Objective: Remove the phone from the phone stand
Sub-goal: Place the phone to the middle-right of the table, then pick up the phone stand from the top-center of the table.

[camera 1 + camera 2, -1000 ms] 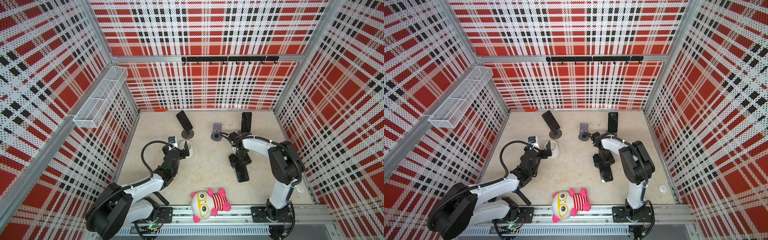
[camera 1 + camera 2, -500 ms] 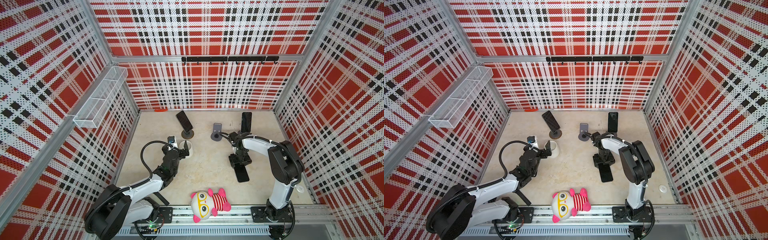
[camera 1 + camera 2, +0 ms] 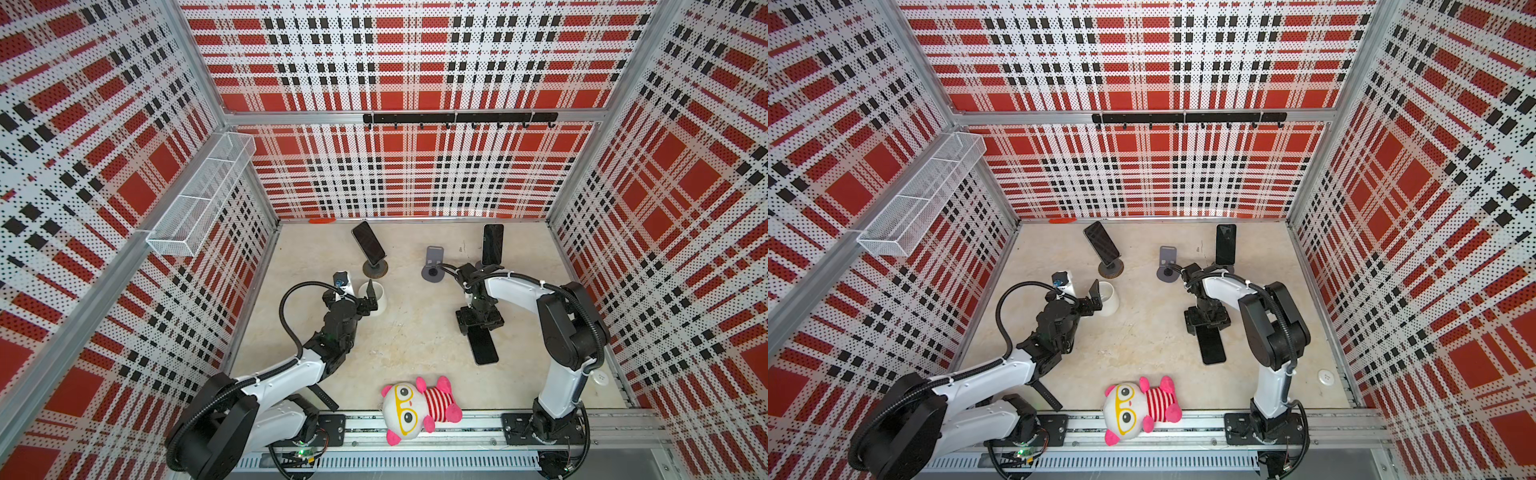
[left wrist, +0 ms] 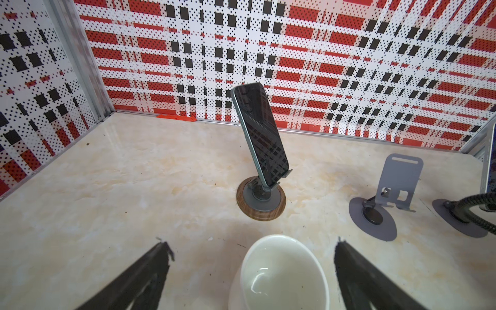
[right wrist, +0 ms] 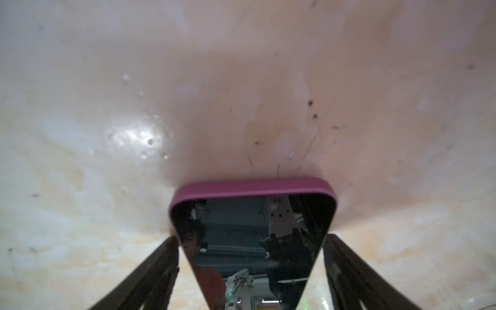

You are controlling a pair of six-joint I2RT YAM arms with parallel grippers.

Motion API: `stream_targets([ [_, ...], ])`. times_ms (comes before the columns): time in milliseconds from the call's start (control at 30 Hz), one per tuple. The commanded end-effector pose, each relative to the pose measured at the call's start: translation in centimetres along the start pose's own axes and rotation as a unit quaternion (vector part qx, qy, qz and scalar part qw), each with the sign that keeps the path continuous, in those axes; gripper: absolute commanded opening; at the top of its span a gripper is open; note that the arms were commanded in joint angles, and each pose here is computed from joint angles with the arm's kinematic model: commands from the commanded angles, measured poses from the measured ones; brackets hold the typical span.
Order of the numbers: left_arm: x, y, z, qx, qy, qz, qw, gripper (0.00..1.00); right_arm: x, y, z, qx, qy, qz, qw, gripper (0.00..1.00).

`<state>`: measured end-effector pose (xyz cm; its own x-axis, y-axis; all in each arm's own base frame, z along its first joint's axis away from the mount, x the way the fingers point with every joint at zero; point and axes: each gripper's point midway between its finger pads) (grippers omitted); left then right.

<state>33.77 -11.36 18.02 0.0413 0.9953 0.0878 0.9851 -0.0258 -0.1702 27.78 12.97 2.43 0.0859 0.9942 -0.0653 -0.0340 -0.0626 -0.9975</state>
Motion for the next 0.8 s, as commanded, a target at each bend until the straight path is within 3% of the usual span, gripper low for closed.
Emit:
stream_targets([
  [0,0.6,-0.5,-0.6,-0.013,0.001,-0.012,1.000,0.98,0.8,-3.2,-1.7,-0.062,0.019,-0.038,0.997,0.88],
  [267,1.1,-0.8,-0.7,-0.017,-0.001,-0.021,1.000,0.98,1.7,-11.4,-5.2,-0.206,0.046,-0.106,0.972,0.89],
  [567,0.7,-0.9,-1.2,-0.023,-0.012,-0.009,1.000,0.98,1.0,-22.0,-7.0,-0.415,0.071,-0.209,0.883,0.88],
  [700,0.6,-1.0,-2.0,-0.033,-0.021,-0.004,0.999,0.98,0.6,-25.0,-6.9,-0.476,0.085,-0.248,0.840,0.88],
  [767,0.6,-1.2,-2.4,-0.039,-0.028,-0.002,0.999,0.98,0.4,-25.4,-6.8,-0.490,0.093,-0.260,0.827,0.88],
])
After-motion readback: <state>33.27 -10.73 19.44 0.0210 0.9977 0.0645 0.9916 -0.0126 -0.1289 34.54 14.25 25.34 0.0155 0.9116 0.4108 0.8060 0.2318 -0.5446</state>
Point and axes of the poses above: each gripper's point midway between its finger pads, its own y axis out along the fingers, its own x axis along the line the jaws close on, z = x × y, and after that the axes turned 13 degrees about y, right-handed
